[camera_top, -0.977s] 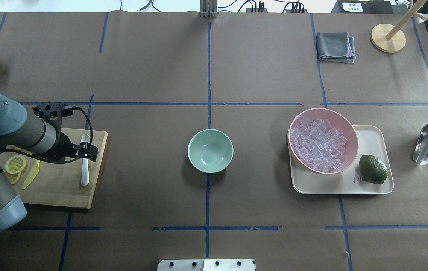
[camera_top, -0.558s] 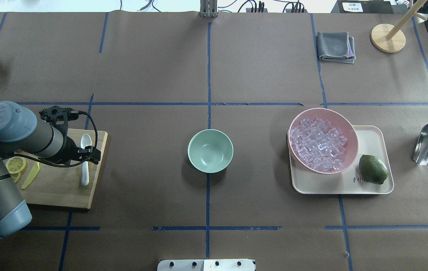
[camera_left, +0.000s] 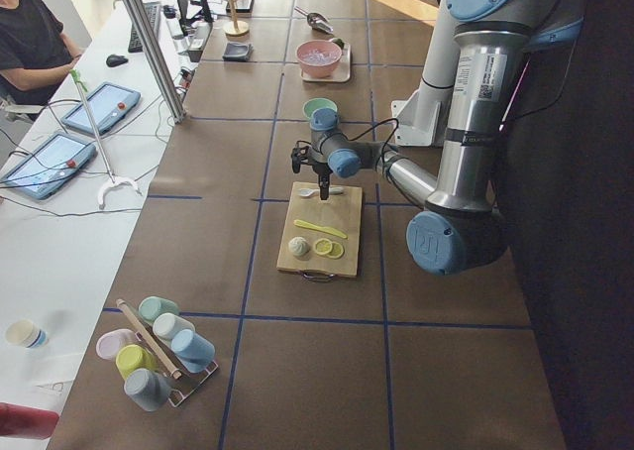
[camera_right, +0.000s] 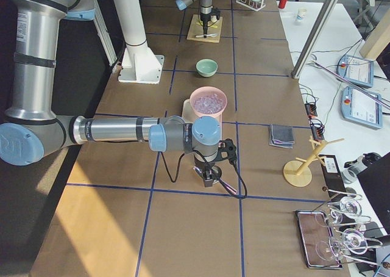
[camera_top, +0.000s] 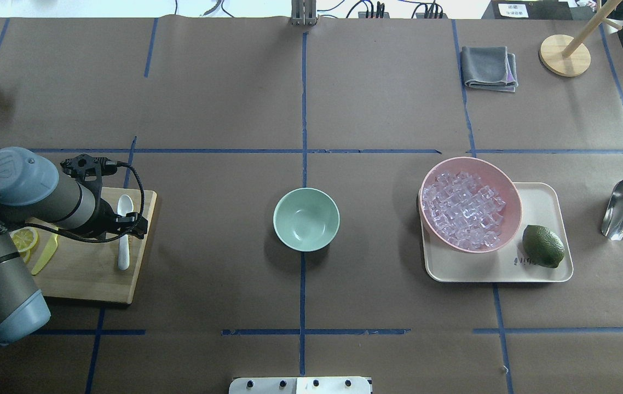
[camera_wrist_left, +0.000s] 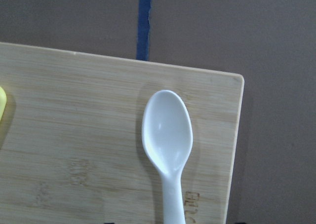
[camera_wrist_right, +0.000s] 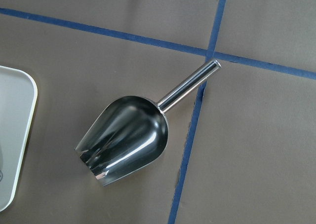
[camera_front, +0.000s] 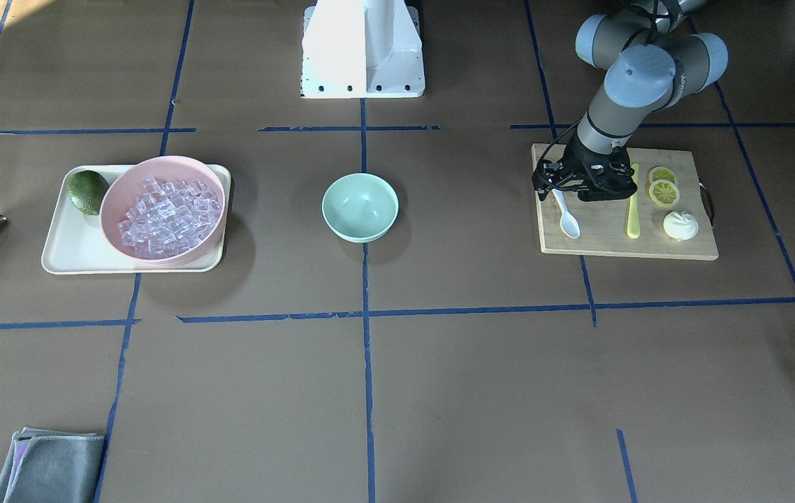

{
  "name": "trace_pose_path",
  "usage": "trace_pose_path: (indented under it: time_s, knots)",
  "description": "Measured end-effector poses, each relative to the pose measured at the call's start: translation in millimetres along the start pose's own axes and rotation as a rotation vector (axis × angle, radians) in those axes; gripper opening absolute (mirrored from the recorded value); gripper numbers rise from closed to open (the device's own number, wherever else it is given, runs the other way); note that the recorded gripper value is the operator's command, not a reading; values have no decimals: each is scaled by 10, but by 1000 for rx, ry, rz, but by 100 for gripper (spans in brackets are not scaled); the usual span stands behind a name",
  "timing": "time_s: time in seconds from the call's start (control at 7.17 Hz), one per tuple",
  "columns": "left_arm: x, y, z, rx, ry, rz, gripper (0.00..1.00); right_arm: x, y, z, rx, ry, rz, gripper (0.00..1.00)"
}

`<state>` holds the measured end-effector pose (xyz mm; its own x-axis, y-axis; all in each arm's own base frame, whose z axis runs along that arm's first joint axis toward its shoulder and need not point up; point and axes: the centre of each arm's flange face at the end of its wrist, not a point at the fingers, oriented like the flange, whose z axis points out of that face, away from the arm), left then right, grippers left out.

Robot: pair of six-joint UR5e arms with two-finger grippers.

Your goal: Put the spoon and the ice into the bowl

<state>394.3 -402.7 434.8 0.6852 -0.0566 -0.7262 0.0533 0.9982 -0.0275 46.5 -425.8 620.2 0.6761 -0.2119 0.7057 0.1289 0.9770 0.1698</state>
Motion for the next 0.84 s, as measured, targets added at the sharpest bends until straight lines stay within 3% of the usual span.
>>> trace_pose_path:
  time_s: [0.56, 0.84]
  knots:
    - [6, -23, 36, -2, -3, -1, 5, -1, 0, 5, -1, 0, 0, 100]
    - [2, -24, 34, -3, -3, 1, 0, 0, 1, 9, -2, 0, 0, 100]
